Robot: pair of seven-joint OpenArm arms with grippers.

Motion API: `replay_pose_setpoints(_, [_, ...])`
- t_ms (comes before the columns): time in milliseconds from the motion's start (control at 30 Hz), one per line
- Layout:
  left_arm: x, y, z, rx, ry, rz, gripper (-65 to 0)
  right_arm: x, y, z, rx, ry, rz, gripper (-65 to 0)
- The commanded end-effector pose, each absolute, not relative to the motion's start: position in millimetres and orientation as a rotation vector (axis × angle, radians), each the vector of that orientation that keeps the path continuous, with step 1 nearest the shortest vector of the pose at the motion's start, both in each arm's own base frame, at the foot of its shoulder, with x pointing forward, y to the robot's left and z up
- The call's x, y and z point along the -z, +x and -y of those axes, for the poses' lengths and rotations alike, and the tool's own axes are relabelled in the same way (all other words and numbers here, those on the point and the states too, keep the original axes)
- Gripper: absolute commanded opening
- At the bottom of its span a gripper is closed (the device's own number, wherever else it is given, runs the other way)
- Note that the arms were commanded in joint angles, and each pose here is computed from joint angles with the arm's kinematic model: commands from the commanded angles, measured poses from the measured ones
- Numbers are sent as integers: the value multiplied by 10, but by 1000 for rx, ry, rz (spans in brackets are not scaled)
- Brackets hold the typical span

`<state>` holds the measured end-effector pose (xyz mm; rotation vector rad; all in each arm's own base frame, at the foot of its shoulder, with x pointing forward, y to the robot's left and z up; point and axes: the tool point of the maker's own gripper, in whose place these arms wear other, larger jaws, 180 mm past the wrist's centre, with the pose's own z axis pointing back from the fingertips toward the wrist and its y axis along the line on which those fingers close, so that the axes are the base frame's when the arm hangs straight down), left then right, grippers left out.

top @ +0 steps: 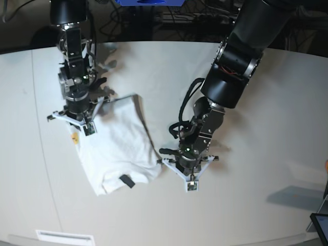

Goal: Fold the T-shirt properly
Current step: 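Press both grippers onto the shirt's edges to flatten it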

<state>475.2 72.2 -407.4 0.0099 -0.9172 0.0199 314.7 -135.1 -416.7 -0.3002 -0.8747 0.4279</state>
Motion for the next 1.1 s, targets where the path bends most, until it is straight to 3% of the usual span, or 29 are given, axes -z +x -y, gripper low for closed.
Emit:
replay_pose_setpoints(0, [3830,4932,-594,-10,-11,977,-650,4312,2975,1402,-425,-296,784,-647])
replay_pose_setpoints(600, [3542,5077,-61,-4,-100,1045,-650,4198,2458,1167,-360,-238,759,-647])
replay_pose_setpoints(767, [3530,5078,-47,-3,-103,1048,-650,4234,2343,885,-457,-224,750,-647])
replay_pose_setpoints(1067, [3466,5096,-259,-17,-89,1074,-650,4206,2337,926,-459,-282,759,-647])
